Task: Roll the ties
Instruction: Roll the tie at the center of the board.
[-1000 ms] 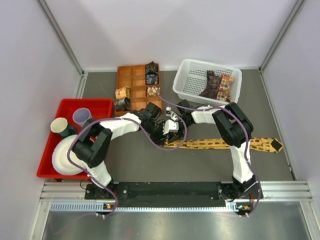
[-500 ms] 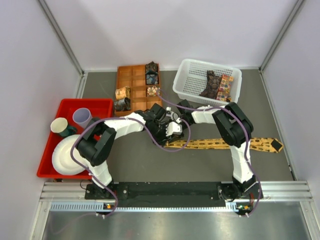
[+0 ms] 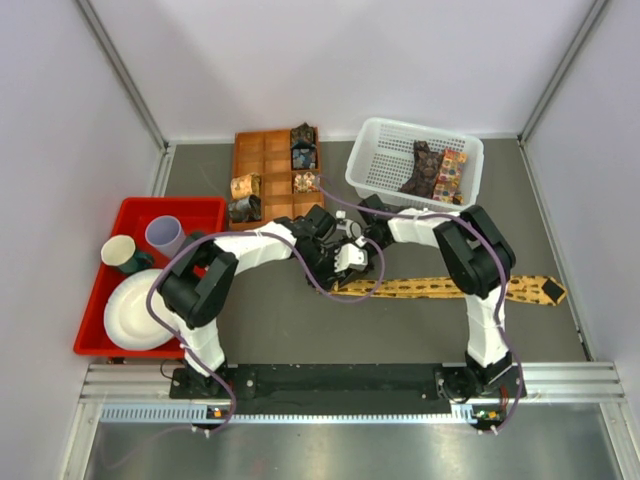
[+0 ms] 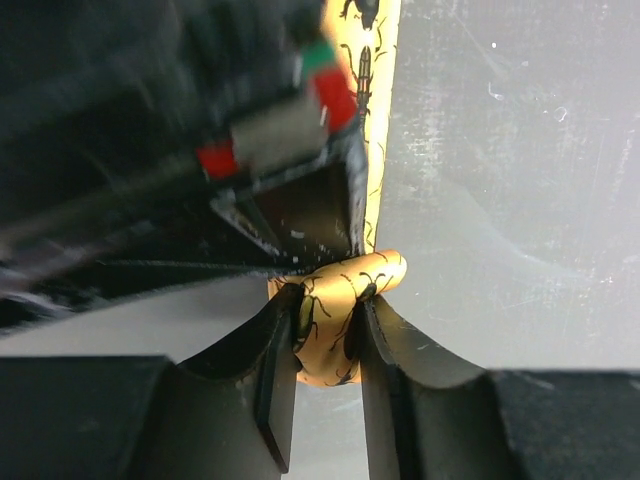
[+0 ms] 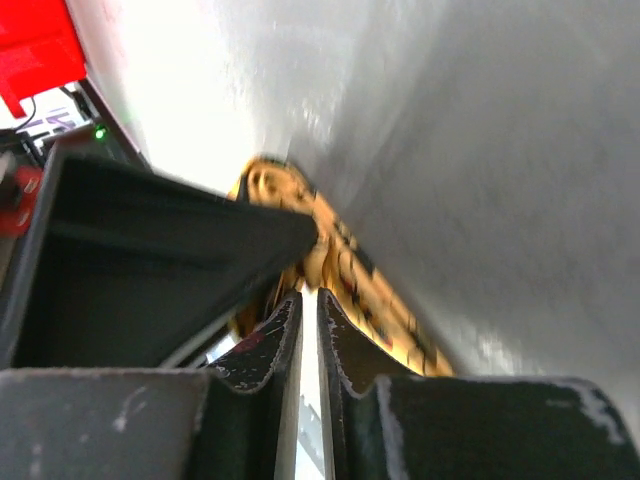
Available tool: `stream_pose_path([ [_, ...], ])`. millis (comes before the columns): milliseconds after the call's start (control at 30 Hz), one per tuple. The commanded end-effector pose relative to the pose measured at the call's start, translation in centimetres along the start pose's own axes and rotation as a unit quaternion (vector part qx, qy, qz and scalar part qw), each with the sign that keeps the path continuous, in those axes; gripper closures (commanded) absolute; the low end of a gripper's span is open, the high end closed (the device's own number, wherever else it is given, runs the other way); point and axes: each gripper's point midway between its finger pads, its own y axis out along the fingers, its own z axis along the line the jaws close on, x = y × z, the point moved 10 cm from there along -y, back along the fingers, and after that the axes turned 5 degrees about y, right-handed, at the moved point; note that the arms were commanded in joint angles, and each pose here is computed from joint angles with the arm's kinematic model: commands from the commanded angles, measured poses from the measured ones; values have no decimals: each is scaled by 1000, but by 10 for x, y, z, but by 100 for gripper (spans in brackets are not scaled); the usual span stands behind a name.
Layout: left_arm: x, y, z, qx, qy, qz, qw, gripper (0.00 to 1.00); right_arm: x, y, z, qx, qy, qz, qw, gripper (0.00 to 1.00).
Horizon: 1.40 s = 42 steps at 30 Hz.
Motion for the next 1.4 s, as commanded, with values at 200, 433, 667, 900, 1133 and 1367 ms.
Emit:
stream_pose_path([
  [200,-41,26,-17,-67,-39,102,992,81,-2,-44,32,44,-46,-27,998,83],
  [433,-41,27,-18,-70,-41,100,992,81,2,-34,27,70,-31,-41,996,75],
  [667,-44,28,-20,-74,-39,103,991,80,7,-19,16,83,-11,-45,995,69],
  [900,-44,27,-20,-75,-39,97,992,80,1,-7,3,76,-7,-38,996,76],
  [1133,-47,27,-20,-75,-42,96,992,79,1,1,-4,84,-3,-41,996,88],
  [1367,-46,15,-16,-58,-56,75,994,58,1,-4,-9,52,0,-42,998,100],
])
